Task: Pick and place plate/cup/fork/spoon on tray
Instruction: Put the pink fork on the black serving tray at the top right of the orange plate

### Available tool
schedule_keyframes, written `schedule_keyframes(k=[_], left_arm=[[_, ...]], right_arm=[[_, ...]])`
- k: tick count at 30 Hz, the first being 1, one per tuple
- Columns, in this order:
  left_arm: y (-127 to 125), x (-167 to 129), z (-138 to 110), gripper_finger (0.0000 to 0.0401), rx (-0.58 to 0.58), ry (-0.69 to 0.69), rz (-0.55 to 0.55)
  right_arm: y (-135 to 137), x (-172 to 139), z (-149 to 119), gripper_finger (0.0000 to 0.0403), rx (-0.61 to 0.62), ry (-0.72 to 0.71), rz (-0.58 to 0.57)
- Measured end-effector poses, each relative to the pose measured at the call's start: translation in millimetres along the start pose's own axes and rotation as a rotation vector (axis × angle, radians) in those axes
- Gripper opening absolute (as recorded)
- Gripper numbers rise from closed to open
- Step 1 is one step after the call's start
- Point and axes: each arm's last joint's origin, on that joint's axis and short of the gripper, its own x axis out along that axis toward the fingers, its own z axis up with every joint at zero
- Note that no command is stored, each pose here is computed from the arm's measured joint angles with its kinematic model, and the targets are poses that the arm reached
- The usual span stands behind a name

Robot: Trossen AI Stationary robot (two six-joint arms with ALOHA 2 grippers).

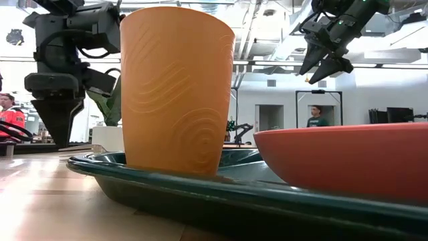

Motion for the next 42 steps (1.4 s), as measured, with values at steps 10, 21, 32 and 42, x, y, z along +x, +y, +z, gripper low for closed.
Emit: schedule_keyframes(k=[10, 21, 32, 42], left_arm=[[-3, -15, -1, 0.0169, -0.083, -0.101, -0.051], [-13, 9, -9, 0.0169, -0.019, -0.05, 0.003], [-15, 14, -6, 0.012, -0.007, -0.072, 0.032], [-20, 14, 0, 0.0003, -0.01, -0.123, -0.031]], right_arm=[[0, 0, 0, 0.026, 0.001, 0.003, -0.001], [0, 0, 0, 0.026, 0.001, 0.003, -0.001], [0, 0, 0, 0.026, 0.001, 0.0, 0.001], [0, 0, 0, 0.026, 0.001, 0.0, 0.001]])
